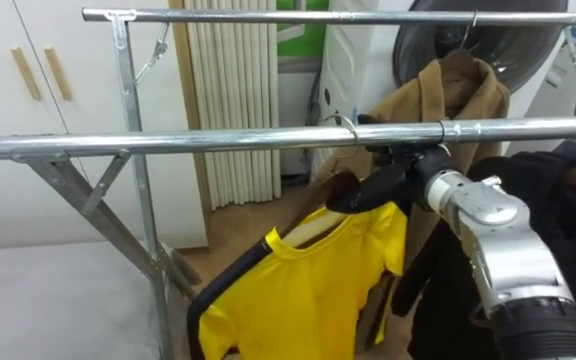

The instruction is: Hang clothes

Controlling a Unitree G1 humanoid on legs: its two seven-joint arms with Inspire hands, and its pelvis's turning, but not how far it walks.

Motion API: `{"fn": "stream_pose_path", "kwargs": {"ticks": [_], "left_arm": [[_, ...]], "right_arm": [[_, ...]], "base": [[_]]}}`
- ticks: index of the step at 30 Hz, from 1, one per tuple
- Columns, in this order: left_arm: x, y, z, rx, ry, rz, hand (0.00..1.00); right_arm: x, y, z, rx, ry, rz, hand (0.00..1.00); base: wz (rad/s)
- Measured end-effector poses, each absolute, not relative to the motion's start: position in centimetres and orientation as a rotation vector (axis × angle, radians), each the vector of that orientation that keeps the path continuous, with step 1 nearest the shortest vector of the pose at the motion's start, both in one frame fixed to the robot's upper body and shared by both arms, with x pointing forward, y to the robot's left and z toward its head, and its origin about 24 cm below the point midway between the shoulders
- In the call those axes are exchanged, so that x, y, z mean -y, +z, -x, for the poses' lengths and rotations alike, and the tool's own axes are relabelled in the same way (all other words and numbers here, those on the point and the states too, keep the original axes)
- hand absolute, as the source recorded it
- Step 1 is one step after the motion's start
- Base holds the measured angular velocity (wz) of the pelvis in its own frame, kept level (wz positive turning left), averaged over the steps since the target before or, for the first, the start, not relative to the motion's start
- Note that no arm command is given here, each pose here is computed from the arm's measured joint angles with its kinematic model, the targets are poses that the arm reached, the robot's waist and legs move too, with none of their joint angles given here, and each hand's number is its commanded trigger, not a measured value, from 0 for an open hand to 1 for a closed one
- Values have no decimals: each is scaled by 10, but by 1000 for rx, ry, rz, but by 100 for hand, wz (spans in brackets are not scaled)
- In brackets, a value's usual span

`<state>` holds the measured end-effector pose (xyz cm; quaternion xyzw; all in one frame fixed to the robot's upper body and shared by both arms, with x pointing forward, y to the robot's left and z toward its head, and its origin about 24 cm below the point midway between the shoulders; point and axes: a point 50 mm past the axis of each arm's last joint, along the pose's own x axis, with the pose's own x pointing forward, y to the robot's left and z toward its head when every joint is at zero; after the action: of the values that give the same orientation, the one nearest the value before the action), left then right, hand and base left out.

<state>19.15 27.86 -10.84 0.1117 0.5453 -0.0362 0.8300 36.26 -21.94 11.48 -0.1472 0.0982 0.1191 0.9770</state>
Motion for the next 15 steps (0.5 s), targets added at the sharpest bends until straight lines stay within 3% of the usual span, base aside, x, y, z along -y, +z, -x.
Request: {"fn": "stream_pose_path", "kwargs": {"ticks": [15], "left_arm": [[-284, -117, -172, -1178, -13, -267, 0]], "right_arm": [[250, 86, -341, -216, 96, 131, 0]], "base": [[0]]}}
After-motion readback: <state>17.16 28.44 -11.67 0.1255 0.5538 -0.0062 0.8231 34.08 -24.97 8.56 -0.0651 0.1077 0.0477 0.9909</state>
